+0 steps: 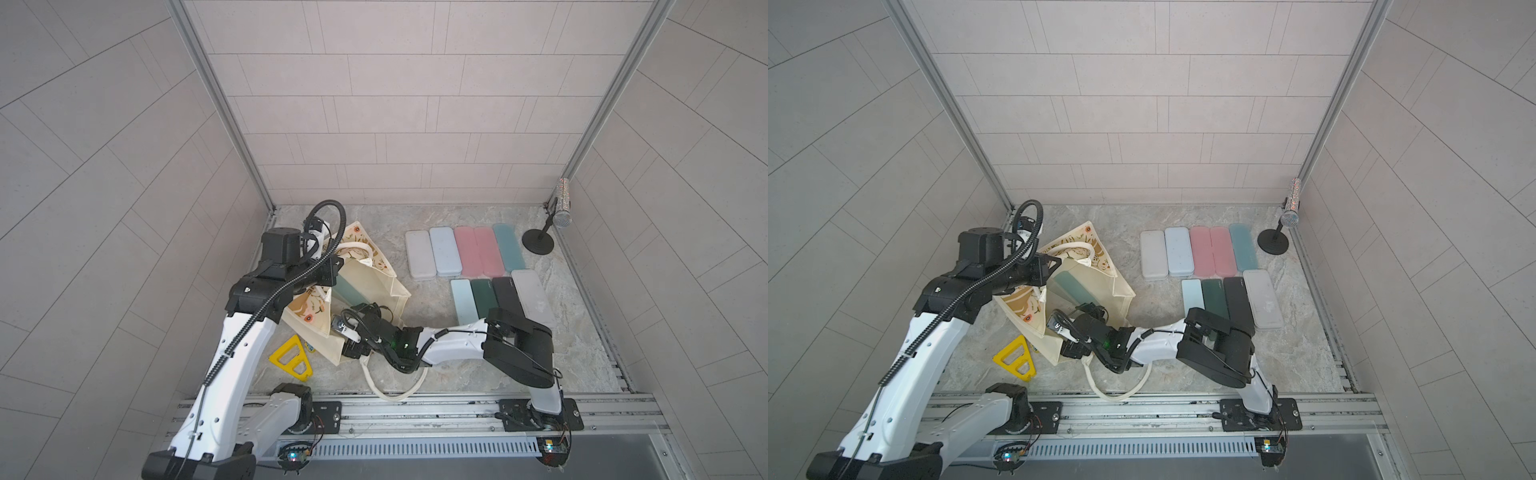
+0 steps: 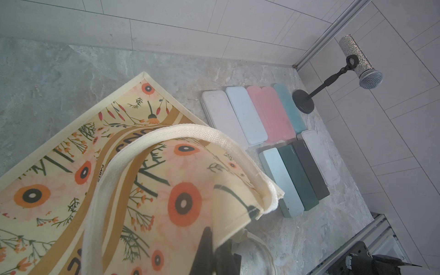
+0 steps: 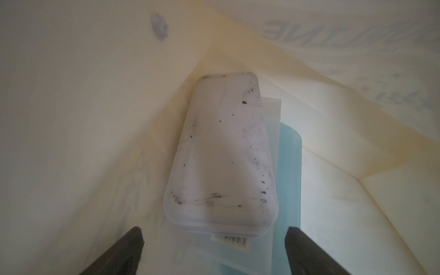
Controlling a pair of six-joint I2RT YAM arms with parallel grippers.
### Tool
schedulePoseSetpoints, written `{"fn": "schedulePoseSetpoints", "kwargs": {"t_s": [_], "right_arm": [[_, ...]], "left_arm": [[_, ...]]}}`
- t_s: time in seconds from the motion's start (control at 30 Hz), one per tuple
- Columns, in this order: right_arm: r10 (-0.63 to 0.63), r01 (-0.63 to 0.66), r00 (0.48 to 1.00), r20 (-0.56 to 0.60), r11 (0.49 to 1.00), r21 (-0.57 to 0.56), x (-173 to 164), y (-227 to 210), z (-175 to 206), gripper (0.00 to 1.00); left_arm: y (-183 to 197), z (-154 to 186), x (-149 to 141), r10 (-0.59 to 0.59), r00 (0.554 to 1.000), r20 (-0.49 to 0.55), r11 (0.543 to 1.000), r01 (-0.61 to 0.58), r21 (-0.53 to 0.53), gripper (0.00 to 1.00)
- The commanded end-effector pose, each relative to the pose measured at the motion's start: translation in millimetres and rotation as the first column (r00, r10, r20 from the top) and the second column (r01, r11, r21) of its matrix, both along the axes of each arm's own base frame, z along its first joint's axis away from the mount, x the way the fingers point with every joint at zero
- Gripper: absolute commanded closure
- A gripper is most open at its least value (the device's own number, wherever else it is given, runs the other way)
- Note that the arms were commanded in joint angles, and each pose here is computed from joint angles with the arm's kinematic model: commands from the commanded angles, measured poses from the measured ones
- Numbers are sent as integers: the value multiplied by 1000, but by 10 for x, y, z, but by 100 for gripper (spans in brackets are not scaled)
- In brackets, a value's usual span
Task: Take out the pencil case from the canvas bag
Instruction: Pick up the pencil case from the canvas bag.
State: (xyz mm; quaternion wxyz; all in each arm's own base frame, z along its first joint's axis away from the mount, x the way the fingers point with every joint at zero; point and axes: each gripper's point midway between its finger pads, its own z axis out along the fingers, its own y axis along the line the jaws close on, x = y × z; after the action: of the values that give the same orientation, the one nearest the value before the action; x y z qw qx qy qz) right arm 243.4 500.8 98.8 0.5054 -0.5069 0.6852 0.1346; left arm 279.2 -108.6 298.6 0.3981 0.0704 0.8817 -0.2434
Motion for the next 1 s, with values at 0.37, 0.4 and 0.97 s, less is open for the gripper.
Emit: {"fn": "schedulePoseSetpoints", "kwargs": {"t_s": [0.37, 0.4, 0.97], "right_arm": [[-66, 66, 997, 27, 998, 4, 355, 105, -57, 17], [-68, 68, 997, 23, 998, 8, 351, 101, -56, 21], [-83, 87, 996, -35, 985, 149, 77, -400, 411, 33]], "left_arm": [[-65, 422, -23, -30, 992, 119, 998, 36, -43, 100], [-69, 420, -27, -33, 992, 119, 998, 38, -41, 100], [84, 330, 32, 33, 994, 107, 999, -36, 29, 100]]}}
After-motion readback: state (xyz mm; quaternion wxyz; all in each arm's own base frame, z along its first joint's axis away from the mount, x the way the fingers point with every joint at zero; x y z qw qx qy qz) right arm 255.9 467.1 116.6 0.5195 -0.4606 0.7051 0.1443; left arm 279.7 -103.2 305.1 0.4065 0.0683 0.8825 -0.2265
